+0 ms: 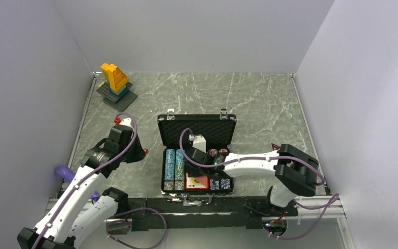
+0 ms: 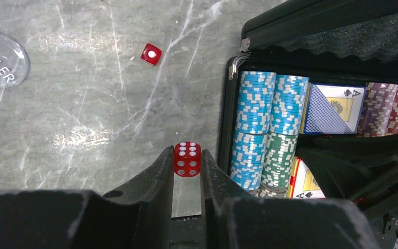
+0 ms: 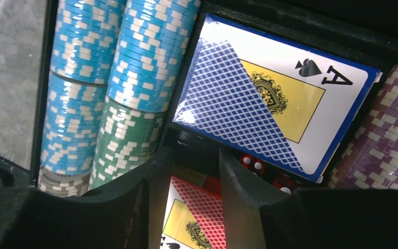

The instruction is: Pack up texas hold em set

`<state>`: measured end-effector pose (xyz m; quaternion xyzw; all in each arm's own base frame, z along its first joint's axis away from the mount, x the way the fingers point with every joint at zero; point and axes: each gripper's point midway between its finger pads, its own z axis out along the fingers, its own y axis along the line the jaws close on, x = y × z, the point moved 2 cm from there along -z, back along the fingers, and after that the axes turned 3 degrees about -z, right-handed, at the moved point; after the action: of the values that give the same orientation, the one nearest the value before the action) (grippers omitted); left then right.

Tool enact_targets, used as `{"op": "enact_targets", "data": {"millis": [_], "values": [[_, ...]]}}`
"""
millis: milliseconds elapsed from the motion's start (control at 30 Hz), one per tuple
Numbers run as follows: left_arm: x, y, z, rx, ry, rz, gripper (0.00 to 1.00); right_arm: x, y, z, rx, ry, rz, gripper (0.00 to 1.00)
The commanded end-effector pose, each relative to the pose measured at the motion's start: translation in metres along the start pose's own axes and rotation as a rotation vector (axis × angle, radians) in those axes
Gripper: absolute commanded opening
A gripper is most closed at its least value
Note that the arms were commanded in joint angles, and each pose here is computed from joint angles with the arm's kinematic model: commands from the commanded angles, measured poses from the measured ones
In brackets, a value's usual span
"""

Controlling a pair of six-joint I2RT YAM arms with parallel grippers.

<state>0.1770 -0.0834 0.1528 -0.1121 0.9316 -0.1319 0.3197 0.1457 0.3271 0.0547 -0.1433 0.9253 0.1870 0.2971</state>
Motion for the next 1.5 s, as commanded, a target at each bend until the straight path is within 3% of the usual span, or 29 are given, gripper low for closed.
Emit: {"op": "enact_targets", "data": {"millis": [0, 267, 900, 1467], "values": [[-0.006, -0.009, -0.001, 0.019, -0.036, -0.024, 0.00, 0.000, -0.009, -0.001, 0.114, 0.010, 0.011, 0.42], [-0.001, -0.026, 0.002, 0.058, -0.027, -0.038, 0.00, 0.001, -0.030, -0.012, 0.208, -0.010, 0.019, 0.42], [0.010, -0.049, 0.009, 0.091, -0.001, -0.034, 0.00, -0.049, 0.021, -0.030, -0.099, -0.188, -0.059, 0.56], [0.052, -0.125, 0.026, 0.217, 0.112, -0.037, 0.00, -0.056, -0.077, -0.062, 0.097, -0.267, 0.166, 0.54]]}}
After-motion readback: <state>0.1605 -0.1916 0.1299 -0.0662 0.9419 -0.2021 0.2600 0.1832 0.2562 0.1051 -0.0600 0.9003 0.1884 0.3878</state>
